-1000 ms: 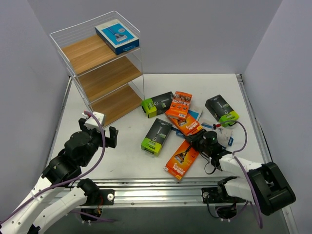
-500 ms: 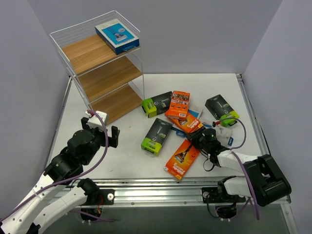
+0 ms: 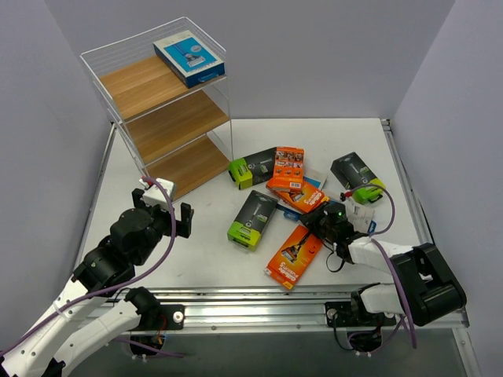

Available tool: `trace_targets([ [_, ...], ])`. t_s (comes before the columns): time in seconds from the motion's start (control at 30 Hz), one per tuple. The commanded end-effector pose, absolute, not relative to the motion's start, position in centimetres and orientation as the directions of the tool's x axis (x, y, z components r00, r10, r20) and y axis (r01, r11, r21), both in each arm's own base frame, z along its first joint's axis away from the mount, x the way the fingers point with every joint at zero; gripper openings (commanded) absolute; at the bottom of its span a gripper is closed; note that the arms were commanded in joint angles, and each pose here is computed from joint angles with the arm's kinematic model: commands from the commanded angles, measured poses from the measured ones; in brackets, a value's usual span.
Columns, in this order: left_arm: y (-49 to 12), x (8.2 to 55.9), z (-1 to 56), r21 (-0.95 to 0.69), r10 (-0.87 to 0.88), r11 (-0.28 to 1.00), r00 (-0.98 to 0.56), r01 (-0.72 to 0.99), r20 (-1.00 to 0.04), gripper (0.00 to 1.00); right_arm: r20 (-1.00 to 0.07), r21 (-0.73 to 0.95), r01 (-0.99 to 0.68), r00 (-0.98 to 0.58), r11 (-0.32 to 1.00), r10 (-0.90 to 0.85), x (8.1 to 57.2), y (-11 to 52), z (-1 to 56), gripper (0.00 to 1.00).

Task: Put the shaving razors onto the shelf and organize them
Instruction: Grab a shaving razor with the right arm

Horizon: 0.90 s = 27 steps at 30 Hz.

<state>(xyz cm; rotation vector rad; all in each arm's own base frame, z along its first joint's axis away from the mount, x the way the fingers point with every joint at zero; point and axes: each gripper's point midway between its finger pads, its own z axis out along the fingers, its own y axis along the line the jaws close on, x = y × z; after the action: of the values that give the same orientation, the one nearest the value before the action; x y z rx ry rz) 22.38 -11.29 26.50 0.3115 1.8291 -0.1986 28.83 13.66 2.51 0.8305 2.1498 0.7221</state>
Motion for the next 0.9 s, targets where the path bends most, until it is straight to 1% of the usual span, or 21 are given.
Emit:
trace_targets([
  [0.0,-11.8,22.7,27.5,0.011,0.086,0.946,-0.218,0.325,-0.972,0.95,-0.455,0.674,0.331,-0.517,0.660,0.725,30.1,13.1,3.3,0.29],
  [0.37,-12.0,22.7,27.4,0.011,0.088,0.944,-0.221,0.329,-0.971,0.95,-0.450,0.679,0.328,-0.521,0.657,0.725,31.0,13.6,3.0,0.36],
  [0.87,-12.1,22.7,27.2,0.015,0.095,0.943,-0.227,0.332,-0.969,0.95,-0.426,0.713,0.299,-0.533,0.633,0.731,32.3,15.1,3.1,0.36],
])
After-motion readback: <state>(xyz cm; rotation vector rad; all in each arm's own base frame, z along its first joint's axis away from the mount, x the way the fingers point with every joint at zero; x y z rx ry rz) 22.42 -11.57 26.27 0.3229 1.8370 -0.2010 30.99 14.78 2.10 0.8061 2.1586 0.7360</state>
